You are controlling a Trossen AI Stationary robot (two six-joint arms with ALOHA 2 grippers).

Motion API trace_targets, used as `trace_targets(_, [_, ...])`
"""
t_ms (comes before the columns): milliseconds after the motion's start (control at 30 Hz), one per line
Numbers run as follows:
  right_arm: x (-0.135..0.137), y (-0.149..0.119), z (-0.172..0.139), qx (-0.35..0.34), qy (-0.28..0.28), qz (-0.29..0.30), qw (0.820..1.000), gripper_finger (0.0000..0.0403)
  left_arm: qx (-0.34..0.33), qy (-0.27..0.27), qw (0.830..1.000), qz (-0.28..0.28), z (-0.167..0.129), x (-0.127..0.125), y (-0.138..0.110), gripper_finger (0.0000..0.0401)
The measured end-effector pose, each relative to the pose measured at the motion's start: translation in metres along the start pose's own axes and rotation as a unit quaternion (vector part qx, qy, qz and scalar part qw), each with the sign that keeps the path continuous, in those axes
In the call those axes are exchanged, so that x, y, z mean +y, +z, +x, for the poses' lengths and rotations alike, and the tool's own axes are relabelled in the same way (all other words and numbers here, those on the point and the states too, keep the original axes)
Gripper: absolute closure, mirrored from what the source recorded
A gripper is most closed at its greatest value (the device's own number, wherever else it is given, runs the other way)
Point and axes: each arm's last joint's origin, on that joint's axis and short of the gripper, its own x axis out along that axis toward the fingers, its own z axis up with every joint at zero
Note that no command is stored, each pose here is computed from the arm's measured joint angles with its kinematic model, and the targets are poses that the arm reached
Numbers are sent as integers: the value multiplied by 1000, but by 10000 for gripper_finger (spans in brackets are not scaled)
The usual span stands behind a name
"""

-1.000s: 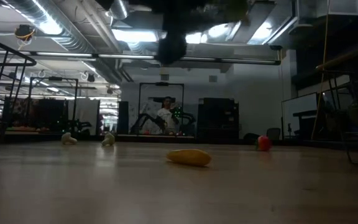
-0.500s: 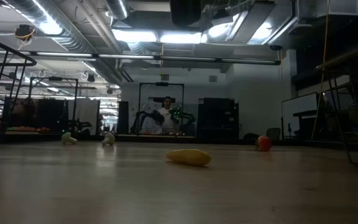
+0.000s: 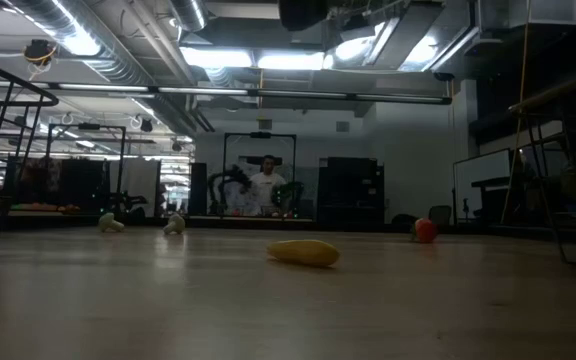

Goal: Sort produce into baskets
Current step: Put the bottom center green mushroom into the right wire basket

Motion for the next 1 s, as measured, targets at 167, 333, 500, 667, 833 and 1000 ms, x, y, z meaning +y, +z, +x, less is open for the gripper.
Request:
trace_targets(167, [-5, 1, 7, 5, 0, 8, 1000, 89, 1, -2, 1000, 1, 0, -1, -2, 294])
trace_targets(333, [-8, 1, 11, 9, 11, 15, 1000, 143, 2, -2, 1000, 1, 0, -2, -2, 294])
trace_targets(500, [-6, 1, 11, 10, 30, 14, 999, 184, 2, -2, 1000, 1, 0, -2, -2, 294])
trace_targets(667, [-6, 1, 11, 11, 33, 14, 999, 218, 3, -2, 1000, 4, 0, -2, -2, 294])
trace_targets(833, [-6, 1, 11, 12, 41, 14, 999, 245, 7, 0, 1000, 8, 0, -3, -4, 294])
trace_targets(1000, [-6, 1, 11, 12, 41, 14, 999, 265, 9, -2, 1000, 19, 0, -3, -5, 294])
